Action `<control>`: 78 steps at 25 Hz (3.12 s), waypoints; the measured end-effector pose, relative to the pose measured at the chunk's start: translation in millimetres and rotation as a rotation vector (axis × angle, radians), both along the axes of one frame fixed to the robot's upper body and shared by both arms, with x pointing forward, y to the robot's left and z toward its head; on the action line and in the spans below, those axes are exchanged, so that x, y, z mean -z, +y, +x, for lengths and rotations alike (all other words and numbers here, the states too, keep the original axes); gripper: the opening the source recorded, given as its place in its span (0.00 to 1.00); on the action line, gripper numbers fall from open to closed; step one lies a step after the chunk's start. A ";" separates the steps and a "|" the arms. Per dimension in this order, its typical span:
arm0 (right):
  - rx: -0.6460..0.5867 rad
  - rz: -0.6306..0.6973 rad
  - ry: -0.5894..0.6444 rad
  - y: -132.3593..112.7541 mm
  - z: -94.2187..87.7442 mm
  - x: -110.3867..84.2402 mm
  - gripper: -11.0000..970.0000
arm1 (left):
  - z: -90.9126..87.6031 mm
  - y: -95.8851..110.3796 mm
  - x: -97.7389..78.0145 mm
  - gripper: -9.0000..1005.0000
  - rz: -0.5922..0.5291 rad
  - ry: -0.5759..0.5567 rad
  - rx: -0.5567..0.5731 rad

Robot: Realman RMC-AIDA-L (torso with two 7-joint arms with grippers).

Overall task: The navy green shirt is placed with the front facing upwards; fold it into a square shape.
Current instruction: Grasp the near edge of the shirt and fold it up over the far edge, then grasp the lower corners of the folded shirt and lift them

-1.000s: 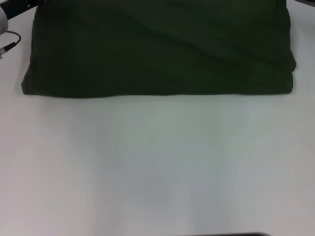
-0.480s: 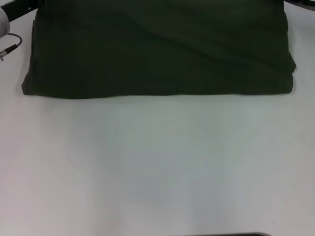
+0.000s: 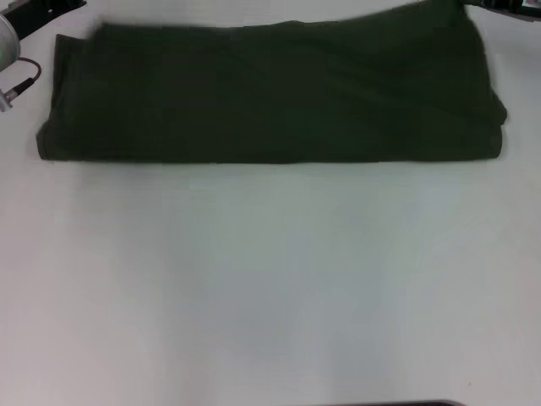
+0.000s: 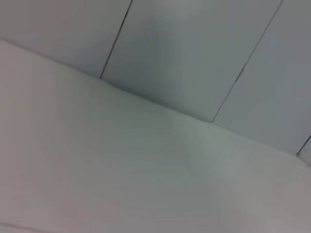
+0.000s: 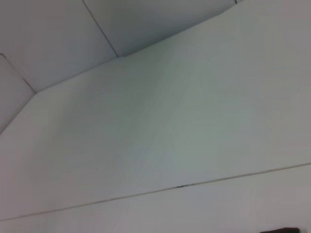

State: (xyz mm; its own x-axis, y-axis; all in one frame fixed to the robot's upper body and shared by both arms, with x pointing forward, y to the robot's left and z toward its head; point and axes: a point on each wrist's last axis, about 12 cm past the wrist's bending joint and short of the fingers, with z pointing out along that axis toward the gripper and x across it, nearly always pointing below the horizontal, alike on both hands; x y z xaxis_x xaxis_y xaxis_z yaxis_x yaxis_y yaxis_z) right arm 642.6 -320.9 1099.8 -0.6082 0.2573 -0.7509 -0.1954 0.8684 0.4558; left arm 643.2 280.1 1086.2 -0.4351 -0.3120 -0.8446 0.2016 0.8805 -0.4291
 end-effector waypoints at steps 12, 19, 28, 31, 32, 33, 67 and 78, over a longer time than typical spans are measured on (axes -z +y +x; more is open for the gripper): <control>0.077 0.032 -0.061 -11.5 -3.1 -0.2 0.54 | -7.6 6.4 3.4 0.43 -0.018 -0.054 -0.045; 0.026 0.096 -0.126 -24.2 -28.6 5.2 0.72 | -27.8 15.4 -0.1 0.71 -0.089 -0.128 0.068; -0.099 0.168 -0.115 -48.3 -70.1 4.0 0.77 | -61.9 20.2 -1.3 0.93 -0.164 -0.188 0.227; -0.119 0.174 -0.085 -59.6 -82.2 2.3 0.77 | -70.0 20.2 0.6 0.95 -0.176 -0.185 0.267; -0.124 0.178 -0.066 -63.7 -86.0 2.1 0.77 | -71.9 20.2 1.2 0.95 -0.178 -0.184 0.274; -0.130 0.181 -0.047 -67.5 -89.9 2.2 0.77 | -73.5 20.5 1.8 0.95 -0.180 -0.181 0.279; -0.074 0.196 0.316 -63.1 -98.3 31.4 0.77 | -78.3 25.2 17.0 0.95 -0.054 -0.039 0.311; -0.089 0.167 0.318 -46.0 -89.1 36.9 0.76 | -73.9 25.2 16.8 0.95 -0.043 -0.032 0.293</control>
